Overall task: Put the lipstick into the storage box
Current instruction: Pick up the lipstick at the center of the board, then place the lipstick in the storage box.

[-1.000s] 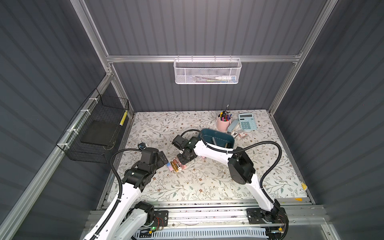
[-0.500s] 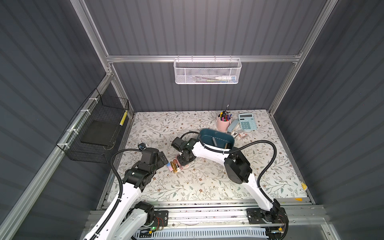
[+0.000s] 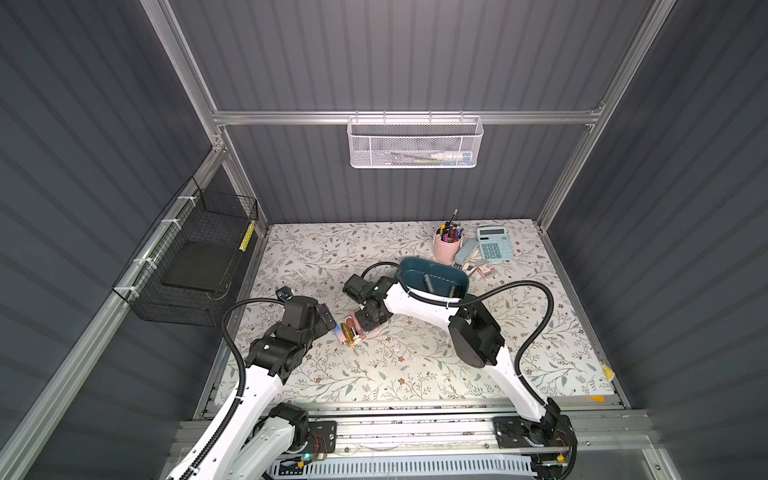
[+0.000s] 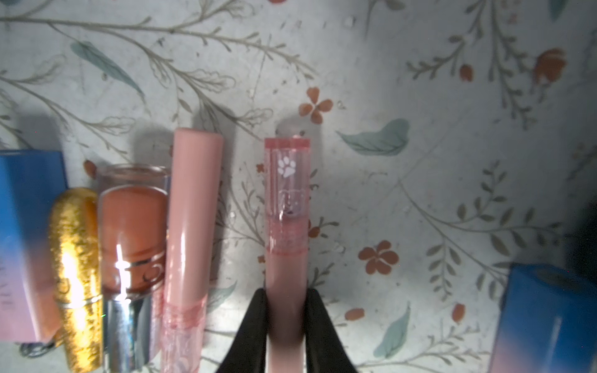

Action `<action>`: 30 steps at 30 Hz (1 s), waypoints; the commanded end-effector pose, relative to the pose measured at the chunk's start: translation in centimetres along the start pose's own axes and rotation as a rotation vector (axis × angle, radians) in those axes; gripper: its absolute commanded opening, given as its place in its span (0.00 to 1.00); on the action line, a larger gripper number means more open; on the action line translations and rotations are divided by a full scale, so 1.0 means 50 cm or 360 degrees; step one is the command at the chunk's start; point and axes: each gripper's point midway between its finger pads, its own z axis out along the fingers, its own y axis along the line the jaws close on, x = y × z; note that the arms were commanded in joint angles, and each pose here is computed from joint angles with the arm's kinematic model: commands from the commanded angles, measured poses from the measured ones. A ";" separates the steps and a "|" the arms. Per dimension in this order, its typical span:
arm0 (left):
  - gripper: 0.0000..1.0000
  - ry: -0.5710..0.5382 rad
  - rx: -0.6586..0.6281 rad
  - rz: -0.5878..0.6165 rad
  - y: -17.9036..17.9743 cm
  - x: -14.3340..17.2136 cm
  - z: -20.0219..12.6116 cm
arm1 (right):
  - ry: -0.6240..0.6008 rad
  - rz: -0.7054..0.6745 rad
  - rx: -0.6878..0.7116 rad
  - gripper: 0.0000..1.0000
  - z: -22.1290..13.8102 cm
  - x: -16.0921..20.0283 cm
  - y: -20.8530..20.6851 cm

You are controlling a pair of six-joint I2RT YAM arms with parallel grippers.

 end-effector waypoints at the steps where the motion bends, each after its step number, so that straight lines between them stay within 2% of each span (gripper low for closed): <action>1: 1.00 0.0011 -0.0024 -0.0010 0.007 0.008 0.004 | -0.0106 -0.0012 0.0053 0.18 -0.083 -0.031 -0.027; 10: 1.00 0.0014 -0.0008 0.0000 -0.007 0.000 0.014 | -0.0263 0.0010 0.0189 0.18 -0.194 -0.067 -0.107; 14: 1.00 0.0032 -0.0007 0.0003 -0.013 0.002 0.024 | -0.0301 0.0062 0.0286 0.18 -0.218 -0.075 -0.175; 22: 1.00 0.0064 -0.0003 0.0025 -0.029 0.002 0.047 | -0.0270 0.0292 0.0381 0.18 -0.211 -0.050 -0.338; 30: 1.00 0.0093 -0.0004 0.0032 -0.039 0.007 0.071 | -0.0181 0.0512 0.0445 0.18 -0.170 0.001 -0.474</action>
